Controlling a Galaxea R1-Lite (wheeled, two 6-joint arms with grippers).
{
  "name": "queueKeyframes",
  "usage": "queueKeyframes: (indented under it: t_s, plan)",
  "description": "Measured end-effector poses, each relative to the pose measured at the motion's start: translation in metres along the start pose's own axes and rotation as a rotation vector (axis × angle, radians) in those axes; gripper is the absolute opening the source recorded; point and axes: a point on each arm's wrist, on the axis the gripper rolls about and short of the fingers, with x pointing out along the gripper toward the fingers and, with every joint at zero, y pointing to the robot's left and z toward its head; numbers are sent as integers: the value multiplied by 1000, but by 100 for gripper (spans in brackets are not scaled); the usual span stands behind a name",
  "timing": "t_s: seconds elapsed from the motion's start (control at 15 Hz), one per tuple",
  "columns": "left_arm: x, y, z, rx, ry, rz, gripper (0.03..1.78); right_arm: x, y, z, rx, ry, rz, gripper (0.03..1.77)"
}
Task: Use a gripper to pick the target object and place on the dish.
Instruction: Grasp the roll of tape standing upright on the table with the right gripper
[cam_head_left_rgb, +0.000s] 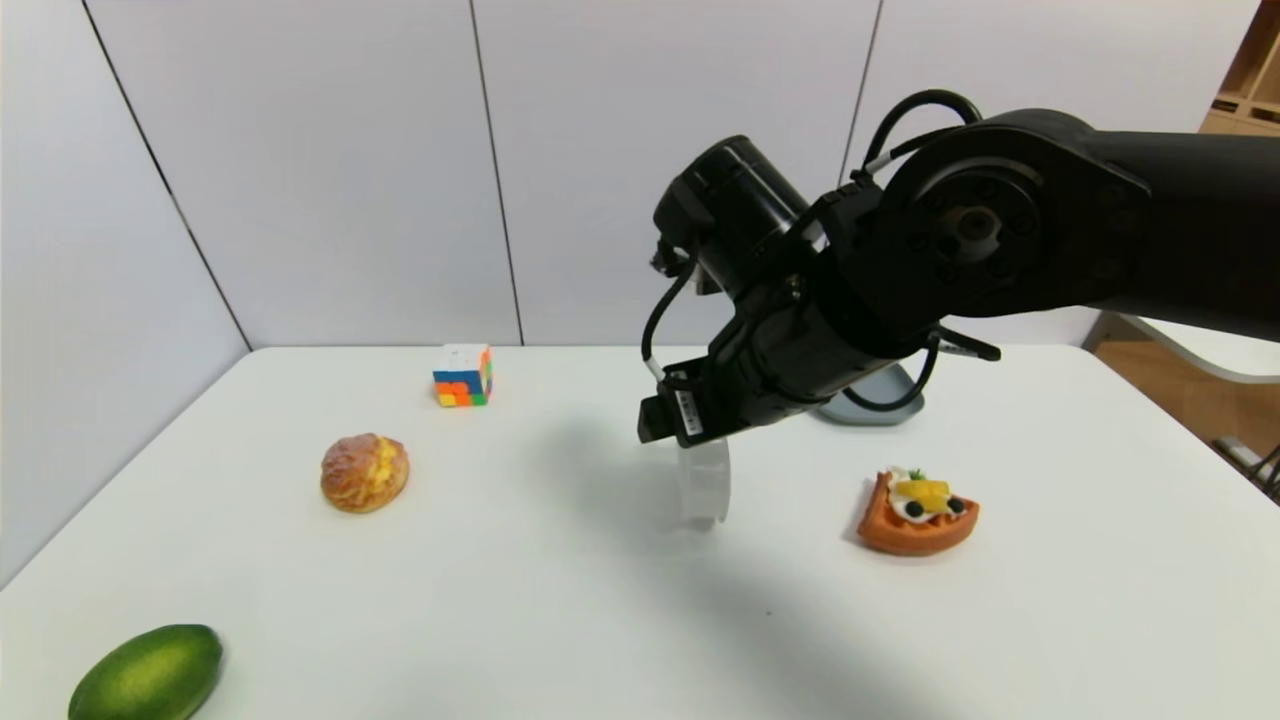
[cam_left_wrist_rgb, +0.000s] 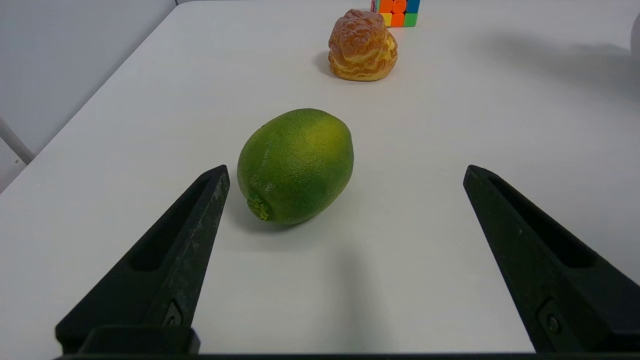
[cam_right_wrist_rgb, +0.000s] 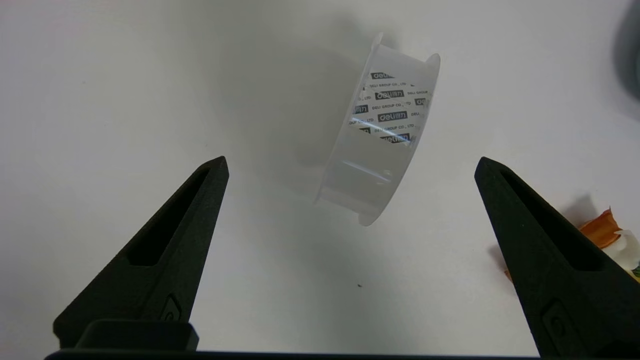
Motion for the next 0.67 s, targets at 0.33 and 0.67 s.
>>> queueKeyframes:
  t_s: [0.33, 0.67]
  plan:
    - [0, 0, 0, 0, 0, 0, 169, 1, -4, -1, 57, 18, -13, 171]
    - [0, 0, 0, 0, 0, 0, 169, 4, -5, -1, 99, 25, -13, 171]
